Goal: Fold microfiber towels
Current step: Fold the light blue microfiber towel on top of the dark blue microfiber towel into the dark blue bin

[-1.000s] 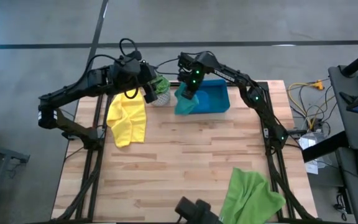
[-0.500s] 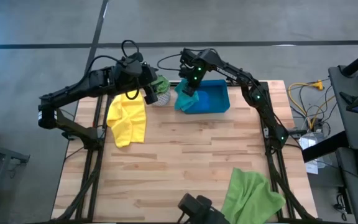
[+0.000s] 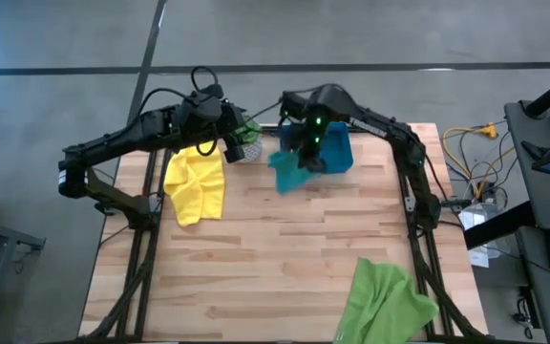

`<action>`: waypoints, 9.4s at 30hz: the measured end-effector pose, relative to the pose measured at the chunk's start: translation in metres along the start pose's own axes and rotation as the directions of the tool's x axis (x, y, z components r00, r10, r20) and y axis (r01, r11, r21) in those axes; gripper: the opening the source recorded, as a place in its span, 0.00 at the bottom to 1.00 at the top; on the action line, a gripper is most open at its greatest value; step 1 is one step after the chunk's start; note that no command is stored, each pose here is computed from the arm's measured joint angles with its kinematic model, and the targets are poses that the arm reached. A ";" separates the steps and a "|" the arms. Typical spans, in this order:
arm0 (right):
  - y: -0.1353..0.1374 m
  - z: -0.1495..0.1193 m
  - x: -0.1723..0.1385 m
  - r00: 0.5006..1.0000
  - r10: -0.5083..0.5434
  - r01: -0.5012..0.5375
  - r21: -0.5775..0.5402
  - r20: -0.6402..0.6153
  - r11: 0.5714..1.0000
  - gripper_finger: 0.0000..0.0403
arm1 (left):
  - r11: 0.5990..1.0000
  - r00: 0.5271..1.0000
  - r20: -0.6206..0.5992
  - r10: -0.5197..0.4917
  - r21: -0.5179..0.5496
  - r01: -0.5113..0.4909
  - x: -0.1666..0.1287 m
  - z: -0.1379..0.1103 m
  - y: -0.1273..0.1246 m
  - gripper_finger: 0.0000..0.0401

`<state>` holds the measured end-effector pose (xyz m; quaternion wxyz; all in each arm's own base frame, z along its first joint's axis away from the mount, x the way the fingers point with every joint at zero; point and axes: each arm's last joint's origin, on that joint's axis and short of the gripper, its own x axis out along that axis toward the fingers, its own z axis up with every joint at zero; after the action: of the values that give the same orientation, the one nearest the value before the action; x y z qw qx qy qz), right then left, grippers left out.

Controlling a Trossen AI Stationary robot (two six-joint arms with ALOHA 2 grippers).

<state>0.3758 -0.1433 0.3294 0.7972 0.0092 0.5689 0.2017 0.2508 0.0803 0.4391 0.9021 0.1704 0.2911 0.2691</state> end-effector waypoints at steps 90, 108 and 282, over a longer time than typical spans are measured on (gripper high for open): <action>-0.138 -0.040 0.071 0.775 -0.532 0.546 -0.063 -0.342 0.836 0.25 | 0.997 0.997 0.060 -0.057 0.046 0.054 -0.001 0.004 0.000 0.54; -0.160 -0.077 0.038 0.945 -0.297 0.324 0.517 -0.137 0.793 0.17 | 0.996 0.993 0.070 -0.093 0.000 0.093 -0.001 0.004 -0.001 0.54; -0.122 -0.103 0.086 0.859 -0.428 0.471 0.760 -0.280 0.449 0.02 | 0.985 0.992 0.061 -0.113 -0.120 0.120 0.023 0.006 -0.012 0.54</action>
<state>0.3435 -0.2490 0.1852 0.7139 0.2146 0.5967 -0.2970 0.2751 0.0834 0.4283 0.9326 0.1040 0.2589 0.2288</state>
